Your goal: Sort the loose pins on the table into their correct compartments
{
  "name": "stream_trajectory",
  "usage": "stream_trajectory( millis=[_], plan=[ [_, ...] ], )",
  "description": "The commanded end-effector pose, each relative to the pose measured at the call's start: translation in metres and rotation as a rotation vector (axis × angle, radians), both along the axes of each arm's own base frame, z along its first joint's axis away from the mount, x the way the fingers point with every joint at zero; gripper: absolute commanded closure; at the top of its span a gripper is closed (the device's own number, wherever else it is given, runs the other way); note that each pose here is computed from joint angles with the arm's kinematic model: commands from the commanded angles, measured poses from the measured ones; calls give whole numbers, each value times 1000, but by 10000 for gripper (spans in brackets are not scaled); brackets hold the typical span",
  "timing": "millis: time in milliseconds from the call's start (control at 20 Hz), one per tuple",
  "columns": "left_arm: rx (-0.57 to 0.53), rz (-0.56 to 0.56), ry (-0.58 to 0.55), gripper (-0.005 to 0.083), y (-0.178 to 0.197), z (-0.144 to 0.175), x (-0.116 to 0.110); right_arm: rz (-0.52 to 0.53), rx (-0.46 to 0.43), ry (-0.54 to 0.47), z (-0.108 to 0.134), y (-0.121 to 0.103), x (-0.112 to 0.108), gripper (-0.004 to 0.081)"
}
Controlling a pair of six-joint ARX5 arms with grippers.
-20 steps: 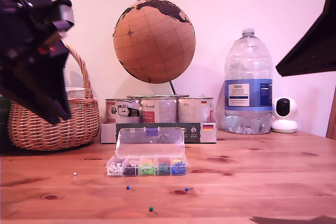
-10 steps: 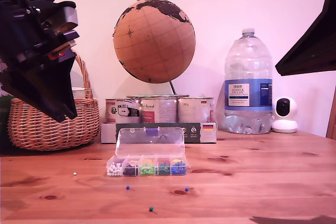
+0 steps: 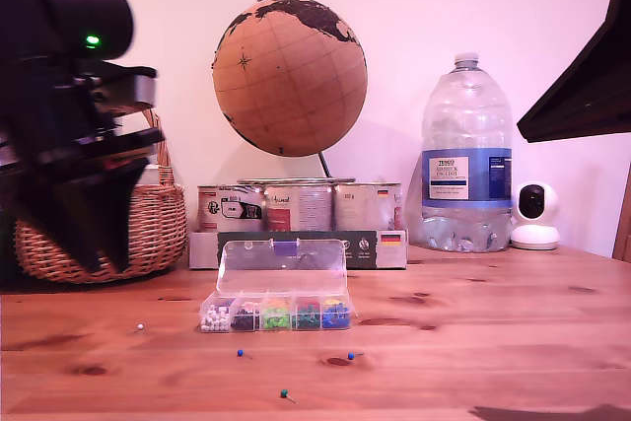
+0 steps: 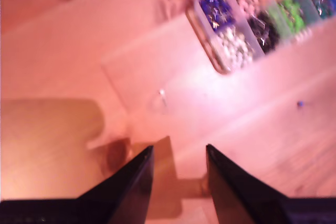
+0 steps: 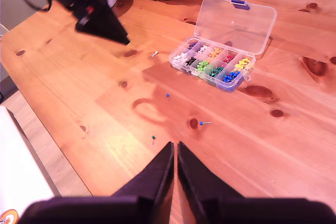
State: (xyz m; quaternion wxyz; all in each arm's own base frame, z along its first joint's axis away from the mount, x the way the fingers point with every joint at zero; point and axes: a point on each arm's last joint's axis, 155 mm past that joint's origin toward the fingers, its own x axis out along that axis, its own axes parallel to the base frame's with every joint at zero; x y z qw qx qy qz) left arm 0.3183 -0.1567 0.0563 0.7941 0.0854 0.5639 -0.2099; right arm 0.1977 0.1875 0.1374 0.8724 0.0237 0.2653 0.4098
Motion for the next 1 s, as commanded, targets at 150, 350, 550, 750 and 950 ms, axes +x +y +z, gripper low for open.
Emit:
stream_trajectory(
  millis=[150, 350, 550, 750, 950],
  plan=[
    [14, 12, 34, 494, -6, -4, 24, 15, 7, -19, 7, 3, 0, 780],
    [28, 20, 67, 494, -10, -13, 36, 16, 7, -19, 7, 4, 0, 780],
    [34, 42, 94, 494, -12, -24, 39, 16, 7, -19, 7, 4, 0, 780],
    [47, 49, 122, 494, -10, -34, 36, 16, 7, -20, 7, 4, 0, 780],
    [55, 58, 138, 494, -8, -40, 35, 16, 7, -20, 7, 4, 0, 780]
  ],
)
